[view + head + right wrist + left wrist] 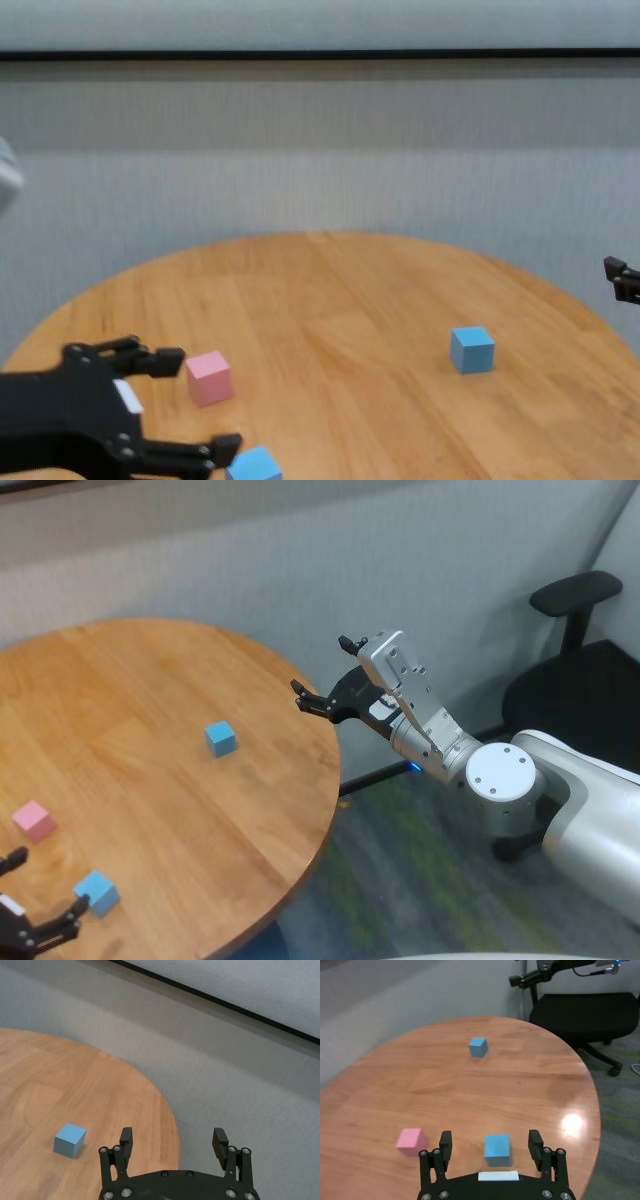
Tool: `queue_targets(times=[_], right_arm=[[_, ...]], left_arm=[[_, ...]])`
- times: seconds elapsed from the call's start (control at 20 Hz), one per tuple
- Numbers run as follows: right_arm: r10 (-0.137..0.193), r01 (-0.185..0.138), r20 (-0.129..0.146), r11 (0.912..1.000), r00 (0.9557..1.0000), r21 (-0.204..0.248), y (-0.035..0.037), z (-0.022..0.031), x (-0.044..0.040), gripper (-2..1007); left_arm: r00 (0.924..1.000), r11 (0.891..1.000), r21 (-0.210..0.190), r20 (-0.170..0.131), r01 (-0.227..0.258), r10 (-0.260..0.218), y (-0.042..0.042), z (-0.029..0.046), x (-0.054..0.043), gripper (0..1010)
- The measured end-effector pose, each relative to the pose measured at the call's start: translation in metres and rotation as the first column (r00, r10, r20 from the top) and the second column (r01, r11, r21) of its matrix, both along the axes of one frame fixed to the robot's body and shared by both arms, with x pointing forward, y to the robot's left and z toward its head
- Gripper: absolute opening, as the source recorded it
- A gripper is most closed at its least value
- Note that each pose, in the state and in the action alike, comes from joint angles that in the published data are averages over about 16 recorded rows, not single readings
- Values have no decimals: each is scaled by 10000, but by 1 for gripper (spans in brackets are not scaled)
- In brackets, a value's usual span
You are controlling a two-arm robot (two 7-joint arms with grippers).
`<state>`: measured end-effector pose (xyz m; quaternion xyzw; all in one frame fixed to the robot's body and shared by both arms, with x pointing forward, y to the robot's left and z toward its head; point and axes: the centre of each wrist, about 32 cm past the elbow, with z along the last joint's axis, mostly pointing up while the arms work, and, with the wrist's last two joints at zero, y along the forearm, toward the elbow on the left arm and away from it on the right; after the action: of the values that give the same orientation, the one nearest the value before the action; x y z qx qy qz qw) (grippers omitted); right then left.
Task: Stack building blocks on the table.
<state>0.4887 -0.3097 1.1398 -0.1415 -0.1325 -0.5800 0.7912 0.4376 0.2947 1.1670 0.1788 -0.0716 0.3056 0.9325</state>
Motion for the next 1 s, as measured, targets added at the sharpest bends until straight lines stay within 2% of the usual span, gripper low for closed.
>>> queue_targets(times=[0.25, 0.5, 0.7, 1.0], right_arm=[[0, 0, 0, 10000, 10000, 0, 0, 0, 0, 1005], [0, 0, 0, 10000, 10000, 0, 0, 0, 0, 1005], [0, 0, 0, 10000, 10000, 0, 0, 0, 0, 1005], [0, 0, 0, 10000, 10000, 0, 0, 0, 0, 1005]], left_arm=[[9992, 9996, 74, -301, 277, -275, -137, -56, 34, 1002], [9972, 9988, 111, -593, 467, -460, -236, -116, 94, 1002], [9955, 9987, 103, -803, 504, -494, -273, -164, 160, 1002], [9941, 9992, 45, -1013, 403, -396, -274, -216, 270, 1002]])
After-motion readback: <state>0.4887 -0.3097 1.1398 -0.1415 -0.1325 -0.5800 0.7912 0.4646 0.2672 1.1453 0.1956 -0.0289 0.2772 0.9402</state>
